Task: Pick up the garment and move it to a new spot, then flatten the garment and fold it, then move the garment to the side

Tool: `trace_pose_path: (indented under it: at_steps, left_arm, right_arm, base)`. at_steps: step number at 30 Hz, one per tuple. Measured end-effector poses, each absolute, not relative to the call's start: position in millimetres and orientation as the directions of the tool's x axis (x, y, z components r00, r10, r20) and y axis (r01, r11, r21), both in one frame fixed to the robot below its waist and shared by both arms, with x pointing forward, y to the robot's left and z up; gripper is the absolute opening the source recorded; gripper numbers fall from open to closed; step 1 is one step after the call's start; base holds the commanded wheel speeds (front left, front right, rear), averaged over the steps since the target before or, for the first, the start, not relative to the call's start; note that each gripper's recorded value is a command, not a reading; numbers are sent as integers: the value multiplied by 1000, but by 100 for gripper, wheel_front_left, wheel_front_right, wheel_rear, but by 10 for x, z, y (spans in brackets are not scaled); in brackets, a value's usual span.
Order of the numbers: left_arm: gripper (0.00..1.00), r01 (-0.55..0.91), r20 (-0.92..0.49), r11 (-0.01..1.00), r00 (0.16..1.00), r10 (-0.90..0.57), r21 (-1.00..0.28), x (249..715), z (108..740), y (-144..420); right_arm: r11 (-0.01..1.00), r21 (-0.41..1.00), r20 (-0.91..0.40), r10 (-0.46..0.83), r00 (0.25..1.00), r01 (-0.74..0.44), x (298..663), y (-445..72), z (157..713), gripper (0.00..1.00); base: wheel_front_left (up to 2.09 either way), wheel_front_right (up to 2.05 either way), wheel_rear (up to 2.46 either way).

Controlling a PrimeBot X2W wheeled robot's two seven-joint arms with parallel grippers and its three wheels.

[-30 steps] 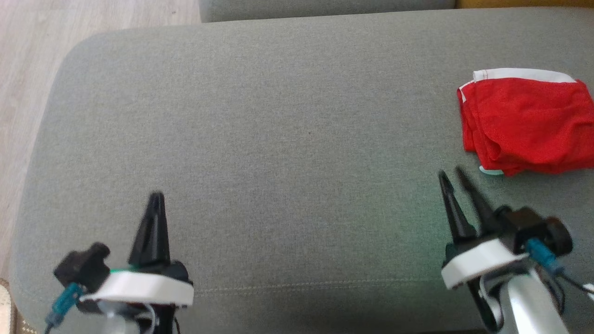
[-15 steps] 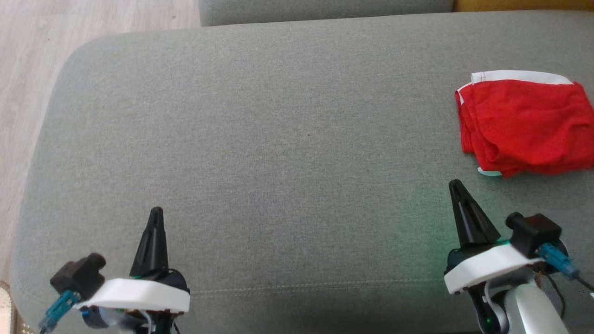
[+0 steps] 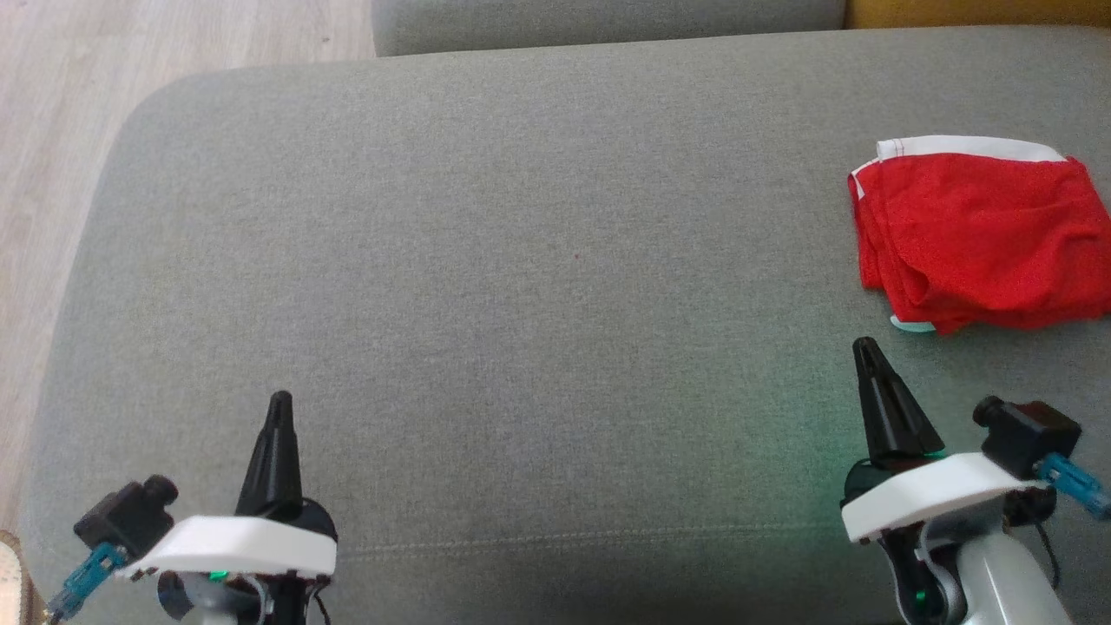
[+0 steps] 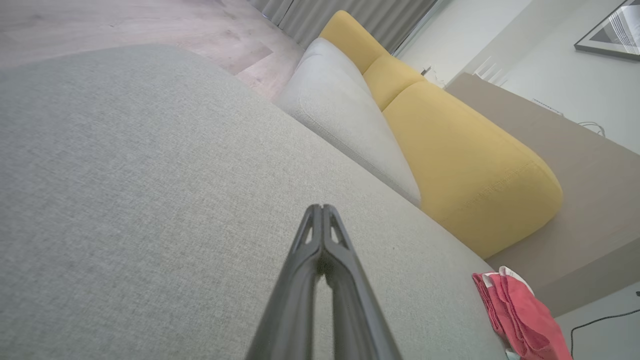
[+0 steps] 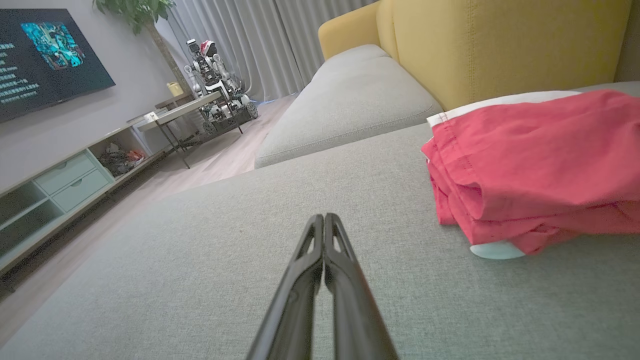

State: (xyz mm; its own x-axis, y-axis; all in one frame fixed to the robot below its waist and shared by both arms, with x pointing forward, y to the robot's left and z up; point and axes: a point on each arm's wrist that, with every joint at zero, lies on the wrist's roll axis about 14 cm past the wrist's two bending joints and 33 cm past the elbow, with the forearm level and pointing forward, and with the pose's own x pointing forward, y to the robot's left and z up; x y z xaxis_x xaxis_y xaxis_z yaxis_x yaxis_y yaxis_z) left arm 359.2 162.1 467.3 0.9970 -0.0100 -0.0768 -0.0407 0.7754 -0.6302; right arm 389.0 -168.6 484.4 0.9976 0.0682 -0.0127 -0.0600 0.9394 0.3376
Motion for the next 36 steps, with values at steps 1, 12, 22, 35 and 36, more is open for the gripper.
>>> trace_pose_path:
  at_steps: [1, 12, 22, 35, 36]
  left_arm:
    - [0, -39, -74, 769, 997, -11, -638, 3598, 4678, 1620]
    - [0, -55, -88, 708, 996, -10, -704, 3609, 4670, 1638]
    - [0, -77, -106, 641, 994, -7, -763, 3616, 4655, 1663]
    - [0, -99, -120, 546, 993, -2, -832, 3633, 4645, 1717]
    - [0, -101, -122, 538, 993, -3, -837, 3632, 4639, 1717]
  right_arm:
    - [935, 349, -12, 65, 998, -57, 3889, -1692, 4845, 0]
    - [886, 464, -26, 40, 999, -23, 3881, -1751, 4836, 0]
    - [821, 571, -40, 17, 999, 9, 3870, -1810, 4826, 0]
    - [716, 697, -58, -1, 998, 42, 3854, -1861, 4810, 0]
    - [707, 706, -59, -4, 998, 44, 3852, -1866, 4810, 0]
  base:
    - [0, 0, 0]
    - [0, 0, 0]
    - [0, 0, 0]
    - [0, 0, 0]
    - [0, 0, 0]
